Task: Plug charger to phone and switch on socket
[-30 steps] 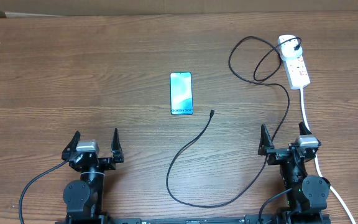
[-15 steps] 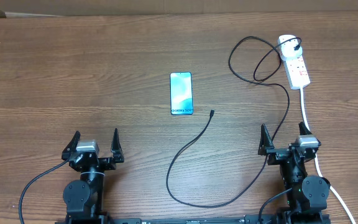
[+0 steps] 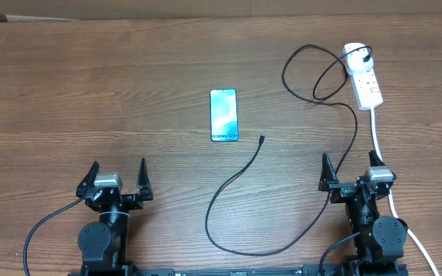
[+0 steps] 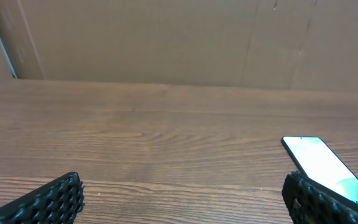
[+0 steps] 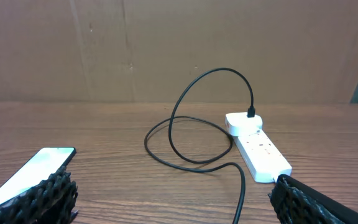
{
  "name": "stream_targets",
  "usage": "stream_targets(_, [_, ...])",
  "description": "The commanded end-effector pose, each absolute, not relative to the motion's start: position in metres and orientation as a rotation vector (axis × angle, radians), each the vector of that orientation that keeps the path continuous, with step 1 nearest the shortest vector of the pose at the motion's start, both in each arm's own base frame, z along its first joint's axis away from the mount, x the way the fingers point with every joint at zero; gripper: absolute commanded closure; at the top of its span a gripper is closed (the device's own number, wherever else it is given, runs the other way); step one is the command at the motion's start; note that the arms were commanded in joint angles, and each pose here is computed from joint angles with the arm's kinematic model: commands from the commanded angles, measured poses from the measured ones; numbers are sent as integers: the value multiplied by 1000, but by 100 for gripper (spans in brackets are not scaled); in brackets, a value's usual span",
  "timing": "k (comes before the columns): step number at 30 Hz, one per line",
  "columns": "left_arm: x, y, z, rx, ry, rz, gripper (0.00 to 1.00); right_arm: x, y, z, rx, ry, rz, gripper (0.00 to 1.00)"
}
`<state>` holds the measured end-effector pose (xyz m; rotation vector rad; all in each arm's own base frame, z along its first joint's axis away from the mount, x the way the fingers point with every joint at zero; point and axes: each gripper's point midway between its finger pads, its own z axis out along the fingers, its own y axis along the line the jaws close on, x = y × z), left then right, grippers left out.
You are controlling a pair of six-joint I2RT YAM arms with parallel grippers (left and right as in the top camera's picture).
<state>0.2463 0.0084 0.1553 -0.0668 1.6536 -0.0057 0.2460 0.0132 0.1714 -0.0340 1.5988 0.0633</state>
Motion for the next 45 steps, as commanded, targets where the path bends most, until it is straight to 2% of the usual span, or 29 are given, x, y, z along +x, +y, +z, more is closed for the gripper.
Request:
stream_targets(1, [246, 8, 156, -44, 1647, 7, 0, 246, 14, 170, -33, 1595, 66, 0])
stream_targets(5, [246, 7, 156, -47, 1647, 0, 0, 246, 14, 170, -33, 1595, 66, 0])
stream_targets(13, [243, -32, 162, -227, 1633, -526, 0, 246, 14, 170, -33, 1595, 66, 0])
stream_targets(18, [243, -33, 163, -363, 1619, -655, 0, 246, 14, 170, -33, 1595, 66, 0])
stream_targets(24, [238, -50, 182, -260, 1569, -750, 0, 246, 14, 170, -33, 1595, 66, 0])
stream_targets(37, [210, -60, 286, 51, 1515, -537, 0, 246, 14, 170, -33, 1595, 66, 0])
stream_targets(45, [224, -57, 292, -33, 1991, -523, 0, 246, 14, 170, -33, 1595, 66, 0])
